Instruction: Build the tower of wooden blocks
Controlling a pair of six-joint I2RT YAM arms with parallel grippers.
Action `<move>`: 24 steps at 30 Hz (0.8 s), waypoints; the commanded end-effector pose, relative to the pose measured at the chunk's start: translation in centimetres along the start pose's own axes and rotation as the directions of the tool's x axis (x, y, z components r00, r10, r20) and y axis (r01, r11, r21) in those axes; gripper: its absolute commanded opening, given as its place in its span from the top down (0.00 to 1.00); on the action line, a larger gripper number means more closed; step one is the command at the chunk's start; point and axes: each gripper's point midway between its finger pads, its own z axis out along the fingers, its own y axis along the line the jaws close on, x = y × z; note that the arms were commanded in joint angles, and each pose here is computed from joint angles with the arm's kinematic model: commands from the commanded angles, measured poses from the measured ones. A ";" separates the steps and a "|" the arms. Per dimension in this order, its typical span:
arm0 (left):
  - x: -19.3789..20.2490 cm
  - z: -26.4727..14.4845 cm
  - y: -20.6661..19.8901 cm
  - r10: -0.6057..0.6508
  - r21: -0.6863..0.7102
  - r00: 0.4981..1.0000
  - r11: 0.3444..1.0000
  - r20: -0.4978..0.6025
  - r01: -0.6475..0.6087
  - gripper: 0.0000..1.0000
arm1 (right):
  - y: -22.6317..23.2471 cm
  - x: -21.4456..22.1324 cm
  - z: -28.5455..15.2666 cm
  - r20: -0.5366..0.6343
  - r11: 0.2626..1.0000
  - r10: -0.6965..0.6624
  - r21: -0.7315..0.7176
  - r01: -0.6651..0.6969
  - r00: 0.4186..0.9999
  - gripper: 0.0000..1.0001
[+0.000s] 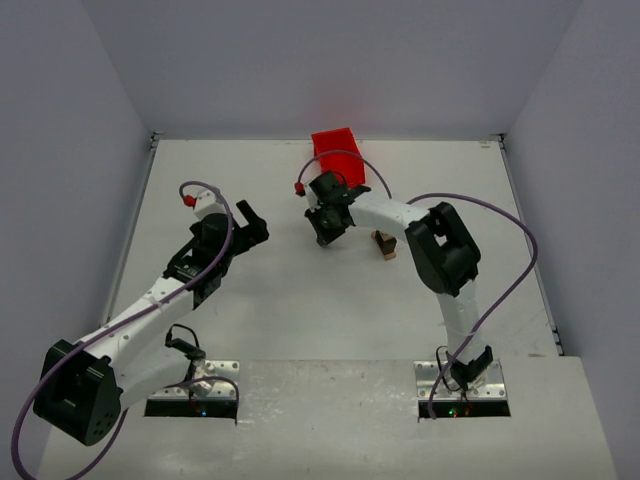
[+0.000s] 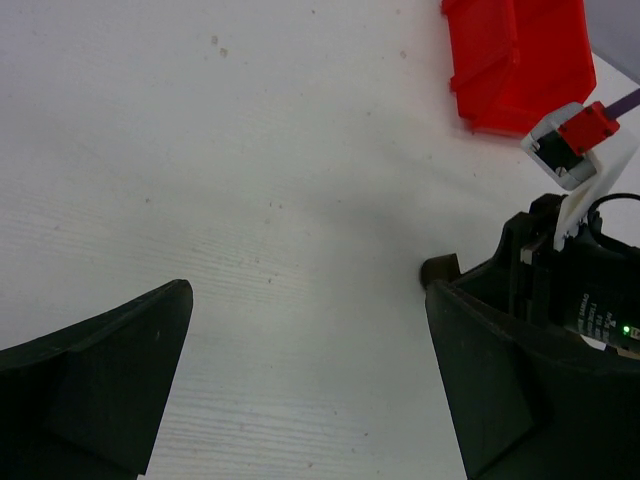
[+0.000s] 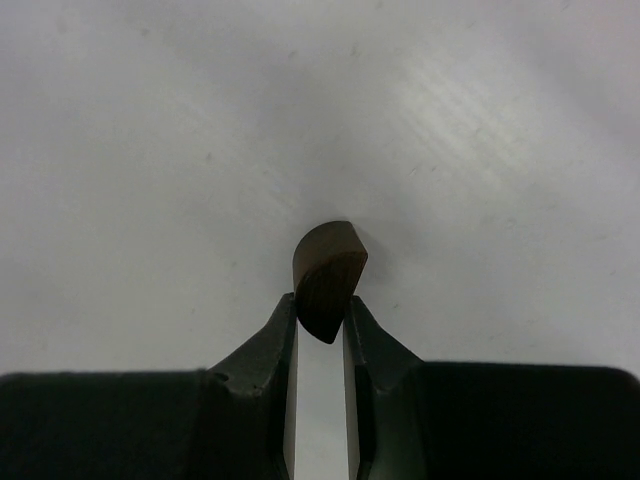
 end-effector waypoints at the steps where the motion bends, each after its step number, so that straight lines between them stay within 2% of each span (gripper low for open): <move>1: -1.8 -0.3 -1.1 -0.028 0.028 0.998 0.999 0.051 0.027 0.00 | 6.0 -1.4 -4.2 0.096 0.947 0.024 -0.322 0.009 0.995 1.00; 2: -2.0 -0.5 -1.0 -0.031 0.024 0.998 0.999 0.057 0.029 0.00 | 7.9 -0.5 -5.2 0.087 0.905 0.030 -0.425 0.010 0.996 1.00; 4: -2.1 -0.6 -0.9 -0.036 0.023 0.997 0.999 0.064 0.035 0.00 | 9.7 0.4 -6.3 0.077 0.853 0.041 -0.523 0.006 0.996 1.00; 7: -2.3 -1.0 -1.0 -0.043 0.036 0.996 0.999 0.072 0.041 0.00 | 13.3 2.4 -8.5 0.048 0.723 0.049 -0.691 -0.002 0.998 1.00; 12: -2.3 -1.1 -1.2 -0.044 0.050 0.997 0.998 0.071 0.040 0.00 | 15.8 3.9 -8.9 -0.001 0.624 0.014 -0.782 -0.009 1.000 1.00; 16: -2.4 -1.2 -1.3 -0.045 0.054 0.996 0.998 0.073 0.041 0.00 | 15.9 4.3 -7.6 -0.043 0.622 -0.009 -0.782 -0.029 0.999 0.99; 22: -2.5 -1.3 -1.2 -0.047 0.056 0.996 0.998 0.078 0.042 0.00 | 15.0 4.4 -5.4 -0.079 0.683 -0.029 -0.729 -0.038 0.996 0.96; 24: -2.4 -1.2 -1.2 -0.045 0.054 0.996 0.998 0.077 0.041 0.00 | 14.7 4.7 -4.6 -0.097 0.703 -0.034 -0.710 -0.045 0.995 0.91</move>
